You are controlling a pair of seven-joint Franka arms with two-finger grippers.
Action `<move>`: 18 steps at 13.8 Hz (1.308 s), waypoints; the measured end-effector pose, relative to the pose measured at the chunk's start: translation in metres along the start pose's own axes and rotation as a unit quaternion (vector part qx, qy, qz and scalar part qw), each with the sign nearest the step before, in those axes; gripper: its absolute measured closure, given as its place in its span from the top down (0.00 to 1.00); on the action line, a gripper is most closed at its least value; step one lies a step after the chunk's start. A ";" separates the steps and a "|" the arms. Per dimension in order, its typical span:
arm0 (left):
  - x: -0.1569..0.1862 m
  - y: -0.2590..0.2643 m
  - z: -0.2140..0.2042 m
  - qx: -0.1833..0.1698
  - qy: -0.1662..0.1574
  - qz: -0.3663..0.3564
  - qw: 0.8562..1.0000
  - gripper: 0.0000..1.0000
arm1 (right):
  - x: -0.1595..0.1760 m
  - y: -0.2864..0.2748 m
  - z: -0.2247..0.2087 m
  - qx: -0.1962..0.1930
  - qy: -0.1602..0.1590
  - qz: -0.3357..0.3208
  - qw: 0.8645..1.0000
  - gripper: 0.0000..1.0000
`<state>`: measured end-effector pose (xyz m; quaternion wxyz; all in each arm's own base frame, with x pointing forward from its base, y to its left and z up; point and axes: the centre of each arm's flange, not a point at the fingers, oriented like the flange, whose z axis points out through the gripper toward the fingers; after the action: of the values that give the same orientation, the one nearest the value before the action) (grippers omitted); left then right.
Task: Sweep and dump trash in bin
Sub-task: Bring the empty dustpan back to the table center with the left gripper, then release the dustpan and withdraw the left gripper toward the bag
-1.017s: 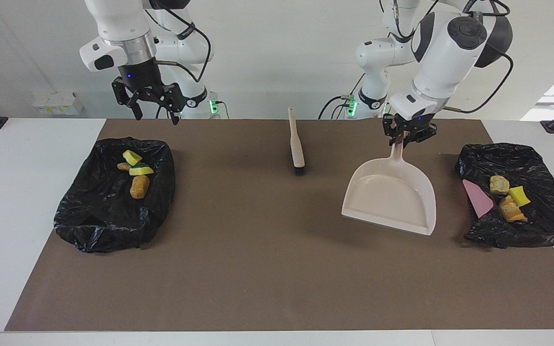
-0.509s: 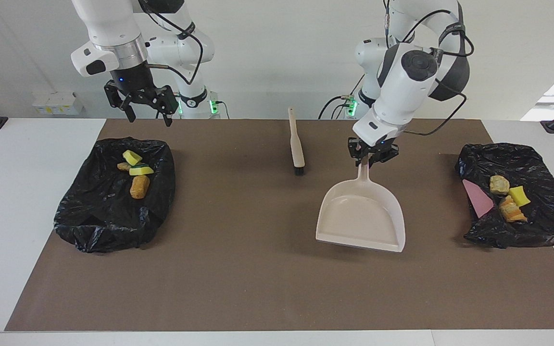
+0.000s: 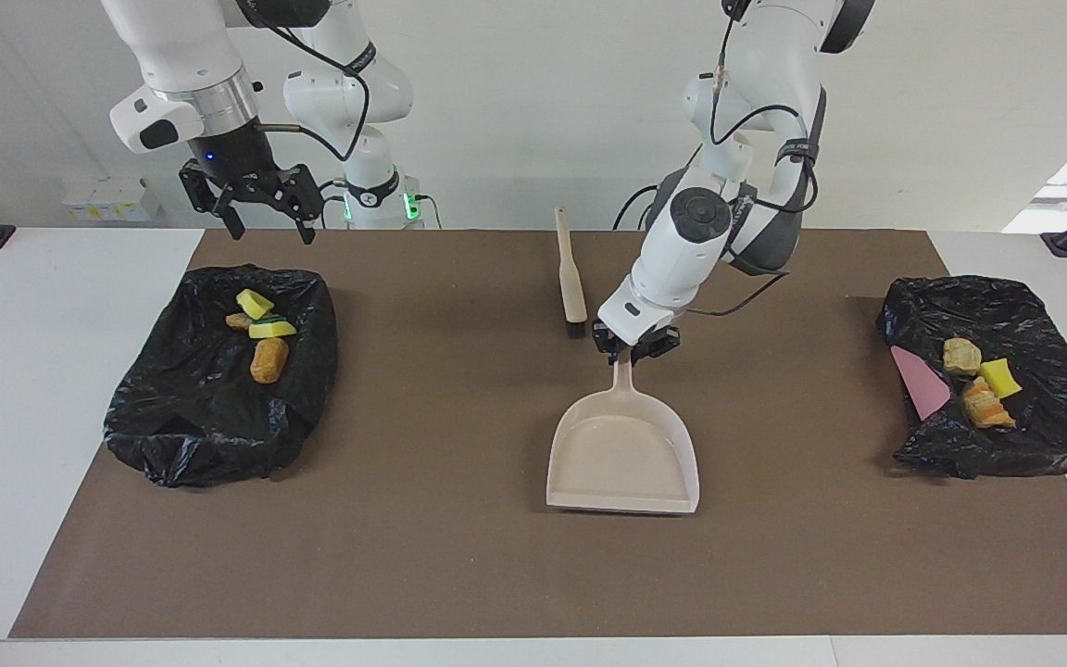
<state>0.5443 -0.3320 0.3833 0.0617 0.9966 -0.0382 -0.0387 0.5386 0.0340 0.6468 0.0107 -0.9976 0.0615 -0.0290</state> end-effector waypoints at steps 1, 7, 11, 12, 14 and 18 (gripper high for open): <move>-0.004 0.009 0.006 0.002 -0.004 -0.014 1.000 0.31 | -0.001 -0.003 0.000 0.000 0.000 -0.003 1.000 1.00; -0.009 0.020 0.004 0.005 -0.001 -0.051 0.999 0.71 | -0.001 -0.003 0.000 0.000 0.000 -0.003 1.000 1.00; 0.003 0.002 -0.028 0.019 0.017 -0.060 0.998 1.00 | 0.000 0.000 0.000 0.000 0.000 0.000 1.000 1.00; 0.008 -0.005 -0.038 0.021 0.022 -0.065 0.997 1.00 | 0.000 0.000 0.000 0.000 0.000 0.000 1.000 1.00; 0.020 -0.026 -0.058 0.020 0.031 -0.084 0.996 1.00 | 0.000 0.000 0.000 0.000 0.000 0.000 1.000 1.00; 0.040 -0.085 -0.096 0.023 0.038 -0.090 0.995 1.00 | 0.000 0.000 0.000 0.000 0.000 0.000 1.000 1.00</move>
<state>0.5983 -0.2397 0.4646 0.0367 0.9979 0.0533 -0.0054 0.5386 0.0338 0.6468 0.0110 -0.9976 0.0617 -0.0292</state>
